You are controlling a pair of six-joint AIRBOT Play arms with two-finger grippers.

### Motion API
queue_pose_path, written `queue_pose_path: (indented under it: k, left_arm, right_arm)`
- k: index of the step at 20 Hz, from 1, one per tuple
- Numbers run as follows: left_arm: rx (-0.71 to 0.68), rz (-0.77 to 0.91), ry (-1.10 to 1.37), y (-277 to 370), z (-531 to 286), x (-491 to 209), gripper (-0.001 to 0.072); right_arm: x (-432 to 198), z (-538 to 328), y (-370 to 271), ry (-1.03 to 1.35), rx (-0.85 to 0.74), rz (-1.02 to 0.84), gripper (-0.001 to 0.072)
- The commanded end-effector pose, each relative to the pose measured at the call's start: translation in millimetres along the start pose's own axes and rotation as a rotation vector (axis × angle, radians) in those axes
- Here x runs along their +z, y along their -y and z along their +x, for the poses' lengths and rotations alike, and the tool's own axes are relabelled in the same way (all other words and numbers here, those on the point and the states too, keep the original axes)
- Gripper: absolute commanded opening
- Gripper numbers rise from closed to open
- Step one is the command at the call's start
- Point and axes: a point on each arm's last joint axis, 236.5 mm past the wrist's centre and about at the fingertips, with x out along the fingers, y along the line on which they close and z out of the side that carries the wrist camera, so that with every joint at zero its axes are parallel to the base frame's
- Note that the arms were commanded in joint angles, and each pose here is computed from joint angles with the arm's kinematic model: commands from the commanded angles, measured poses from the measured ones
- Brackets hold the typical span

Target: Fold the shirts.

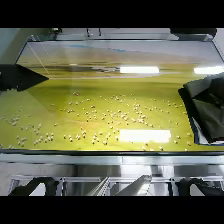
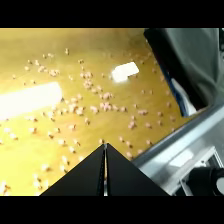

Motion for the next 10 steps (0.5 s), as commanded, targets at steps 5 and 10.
queue_pose_path:
  k: [5,10]
  left_arm:
    - [-0.022,-0.082,-0.133,21,37,-135,0.0016]
    - [-0.020,-0.135,-0.150,8,51,-176,0.0023]
  right_arm:
    - [-113,74,-36,-0.066,0.143,-0.177,0.0011]
    - [-156,95,-18,-0.156,0.164,-0.102,0.0012]
